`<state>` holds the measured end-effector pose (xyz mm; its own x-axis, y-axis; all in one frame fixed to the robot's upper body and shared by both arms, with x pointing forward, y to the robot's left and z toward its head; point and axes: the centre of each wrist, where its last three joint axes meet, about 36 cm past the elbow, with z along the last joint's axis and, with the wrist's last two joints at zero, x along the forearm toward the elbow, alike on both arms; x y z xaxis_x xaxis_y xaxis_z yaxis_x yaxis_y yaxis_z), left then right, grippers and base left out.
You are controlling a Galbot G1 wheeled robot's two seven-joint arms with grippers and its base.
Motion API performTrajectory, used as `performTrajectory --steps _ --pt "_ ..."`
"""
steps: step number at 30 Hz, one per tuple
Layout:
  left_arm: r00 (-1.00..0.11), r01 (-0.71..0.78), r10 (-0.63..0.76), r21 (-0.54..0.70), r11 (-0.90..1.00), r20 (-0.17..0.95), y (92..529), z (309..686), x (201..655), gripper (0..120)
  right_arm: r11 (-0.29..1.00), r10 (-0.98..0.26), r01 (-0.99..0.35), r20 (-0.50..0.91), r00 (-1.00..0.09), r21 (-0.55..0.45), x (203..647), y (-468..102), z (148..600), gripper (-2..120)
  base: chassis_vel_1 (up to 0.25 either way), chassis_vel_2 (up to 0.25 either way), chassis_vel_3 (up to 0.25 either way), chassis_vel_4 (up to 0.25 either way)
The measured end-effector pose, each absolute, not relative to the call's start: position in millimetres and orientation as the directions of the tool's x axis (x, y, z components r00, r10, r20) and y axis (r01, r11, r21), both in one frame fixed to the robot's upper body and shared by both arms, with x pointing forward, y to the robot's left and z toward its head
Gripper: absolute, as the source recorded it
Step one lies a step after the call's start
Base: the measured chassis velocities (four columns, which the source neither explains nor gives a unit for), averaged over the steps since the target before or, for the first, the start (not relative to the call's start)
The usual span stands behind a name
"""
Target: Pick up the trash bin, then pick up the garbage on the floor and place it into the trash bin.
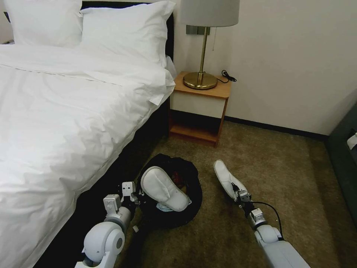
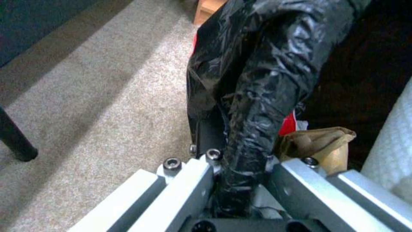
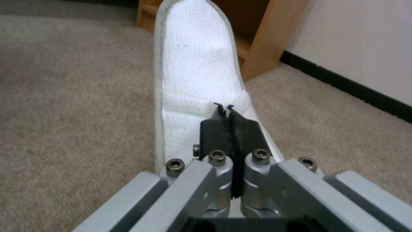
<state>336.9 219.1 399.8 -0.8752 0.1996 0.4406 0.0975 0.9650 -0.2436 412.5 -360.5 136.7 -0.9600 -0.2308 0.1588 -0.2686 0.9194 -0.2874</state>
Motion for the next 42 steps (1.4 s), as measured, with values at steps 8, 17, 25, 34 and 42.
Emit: performTrajectory --steps 8,17,25,34,42 --pt "-0.875 0.096 0.198 -0.243 0.965 0.441 220 399 338 0 0.919 -0.232 -0.270 0.160 -0.960 -0.287 412 -360 136 0 0.000 0.000 0.000 0.000" --pt "-0.861 0.074 0.186 -0.246 0.966 0.473 223 384 347 0 0.925 -0.238 -0.241 0.047 -0.970 -0.293 421 -354 167 0 0.000 0.000 0.000 0.000" --pt "-0.831 0.071 0.198 -0.254 0.965 0.520 222 364 368 0 0.930 -0.257 -0.227 -0.070 -0.964 -0.289 413 -343 211 0 0.000 0.000 0.000 0.000" --pt "-0.798 0.073 0.213 -0.261 0.963 0.563 214 340 381 0 0.928 -0.289 -0.229 -0.180 -0.940 -0.295 394 -326 262 0 0.000 0.000 0.000 0.000" --pt "-0.743 0.148 0.318 -0.318 0.936 0.589 203 336 391 0 0.919 -0.349 -0.279 -0.245 -0.904 -0.279 370 -289 294 0 0.000 0.000 0.000 0.000"
